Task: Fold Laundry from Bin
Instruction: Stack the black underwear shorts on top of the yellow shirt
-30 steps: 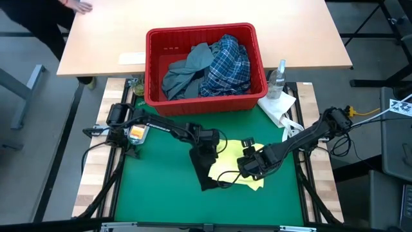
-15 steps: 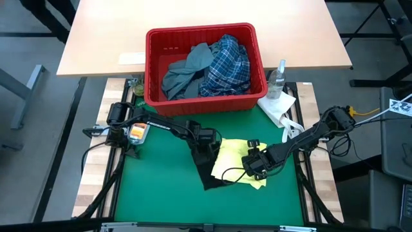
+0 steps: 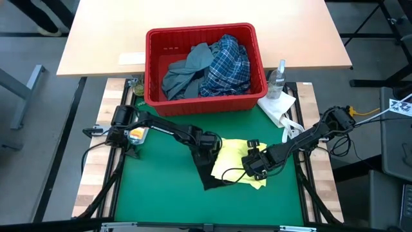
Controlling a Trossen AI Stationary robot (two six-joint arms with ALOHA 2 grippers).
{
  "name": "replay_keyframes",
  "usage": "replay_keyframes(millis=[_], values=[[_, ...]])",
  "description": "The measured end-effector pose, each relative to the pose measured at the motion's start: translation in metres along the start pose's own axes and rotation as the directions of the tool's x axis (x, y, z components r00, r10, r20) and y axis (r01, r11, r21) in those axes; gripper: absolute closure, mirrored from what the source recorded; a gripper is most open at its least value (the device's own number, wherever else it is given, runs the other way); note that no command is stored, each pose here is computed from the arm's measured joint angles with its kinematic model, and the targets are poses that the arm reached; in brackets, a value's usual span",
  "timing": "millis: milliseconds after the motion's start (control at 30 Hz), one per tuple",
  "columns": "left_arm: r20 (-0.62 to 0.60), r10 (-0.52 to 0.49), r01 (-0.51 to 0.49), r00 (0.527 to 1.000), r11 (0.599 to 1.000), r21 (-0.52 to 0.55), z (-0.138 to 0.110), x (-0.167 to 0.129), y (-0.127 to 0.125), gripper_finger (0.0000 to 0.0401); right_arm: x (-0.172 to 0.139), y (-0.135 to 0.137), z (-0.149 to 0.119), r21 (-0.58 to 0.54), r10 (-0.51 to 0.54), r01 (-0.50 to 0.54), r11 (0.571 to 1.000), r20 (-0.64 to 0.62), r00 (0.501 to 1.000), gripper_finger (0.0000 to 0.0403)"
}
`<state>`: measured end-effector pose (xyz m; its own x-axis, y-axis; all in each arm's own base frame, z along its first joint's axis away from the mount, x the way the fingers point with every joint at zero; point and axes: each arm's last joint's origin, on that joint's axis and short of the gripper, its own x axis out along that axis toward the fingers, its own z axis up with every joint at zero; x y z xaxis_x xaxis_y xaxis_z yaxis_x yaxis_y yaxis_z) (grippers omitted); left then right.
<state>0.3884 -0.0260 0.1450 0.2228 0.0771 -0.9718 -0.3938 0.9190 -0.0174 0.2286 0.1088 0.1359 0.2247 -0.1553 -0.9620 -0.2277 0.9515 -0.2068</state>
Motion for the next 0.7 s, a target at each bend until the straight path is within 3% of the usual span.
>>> replay_keyframes(millis=[233,333,533,700], values=[[-0.010,-0.008,0.008,1.000,1.000,-0.003,0.001,0.003,0.001,0.0196,0.000,0.000,0.000,0.000,0.000,0.000,1.000,-0.001,1.000,0.0267],[-0.021,-0.003,0.003,1.000,1.000,-0.004,0.000,0.002,0.002,0.0243,0.000,0.000,0.000,0.000,0.000,0.000,1.000,-0.002,1.000,0.0267],[-0.026,0.002,-0.002,1.000,1.000,-0.016,0.002,0.002,0.007,0.0377,0.000,0.000,0.000,0.000,-0.001,0.001,1.000,-0.005,1.000,0.0267],[-0.051,0.027,-0.029,0.998,0.999,-0.024,0.001,0.000,0.013,0.0383,0.000,0.000,0.000,0.000,-0.001,0.001,1.000,-0.006,1.000,0.0267]])
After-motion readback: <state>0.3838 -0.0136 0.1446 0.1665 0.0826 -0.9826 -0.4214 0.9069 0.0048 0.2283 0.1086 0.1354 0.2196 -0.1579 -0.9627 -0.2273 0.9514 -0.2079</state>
